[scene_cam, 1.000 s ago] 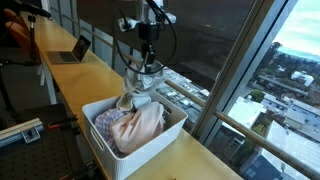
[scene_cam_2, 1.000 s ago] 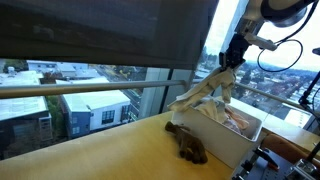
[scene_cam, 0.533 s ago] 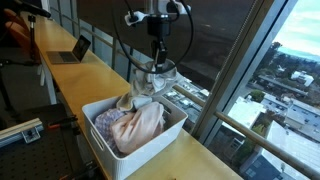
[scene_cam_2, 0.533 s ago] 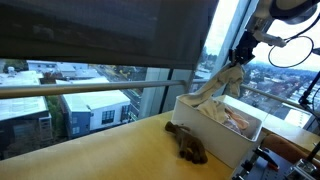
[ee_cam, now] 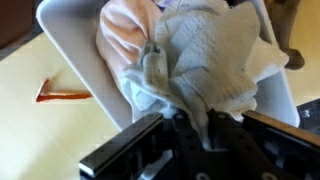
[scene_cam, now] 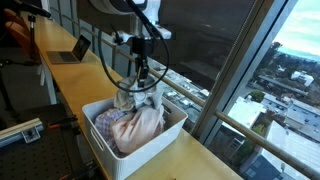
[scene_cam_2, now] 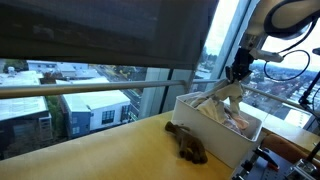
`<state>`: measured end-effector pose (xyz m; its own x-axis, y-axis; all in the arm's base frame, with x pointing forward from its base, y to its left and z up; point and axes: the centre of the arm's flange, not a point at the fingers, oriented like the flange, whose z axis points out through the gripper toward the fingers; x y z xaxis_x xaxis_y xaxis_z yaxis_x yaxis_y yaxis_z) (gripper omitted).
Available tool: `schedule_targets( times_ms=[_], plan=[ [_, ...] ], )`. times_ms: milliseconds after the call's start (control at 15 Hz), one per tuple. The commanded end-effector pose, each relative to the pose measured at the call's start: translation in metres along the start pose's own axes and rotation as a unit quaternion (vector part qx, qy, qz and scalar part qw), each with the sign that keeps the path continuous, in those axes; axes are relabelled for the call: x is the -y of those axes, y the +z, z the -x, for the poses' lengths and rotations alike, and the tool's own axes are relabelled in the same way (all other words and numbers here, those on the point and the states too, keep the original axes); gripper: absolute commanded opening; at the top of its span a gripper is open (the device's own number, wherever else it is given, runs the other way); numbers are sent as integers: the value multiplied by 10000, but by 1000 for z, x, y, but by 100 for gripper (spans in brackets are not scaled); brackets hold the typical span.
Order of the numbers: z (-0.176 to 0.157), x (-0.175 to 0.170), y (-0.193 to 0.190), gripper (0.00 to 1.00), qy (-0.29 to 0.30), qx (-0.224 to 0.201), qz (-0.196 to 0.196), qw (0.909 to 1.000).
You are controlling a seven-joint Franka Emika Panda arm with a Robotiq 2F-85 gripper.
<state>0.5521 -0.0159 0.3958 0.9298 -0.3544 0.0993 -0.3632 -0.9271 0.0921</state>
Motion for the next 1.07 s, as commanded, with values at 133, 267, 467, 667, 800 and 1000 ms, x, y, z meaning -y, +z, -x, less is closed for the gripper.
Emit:
schedule_targets(
  times_ms=[133,267,467,667,800,1000],
  plan=[
    [15,23,43,5,-222,165,52,9996],
    [14,16,56,5,-186,219,87,9995],
    [15,2,52,51,-97,197,135,9997],
    [16,7,3,72,-190,-189,298,9992],
    [20,31,-39,87,-384,-554,376,9970],
    [41,101,-61,100,-766,-852,372,9927]
  ],
)
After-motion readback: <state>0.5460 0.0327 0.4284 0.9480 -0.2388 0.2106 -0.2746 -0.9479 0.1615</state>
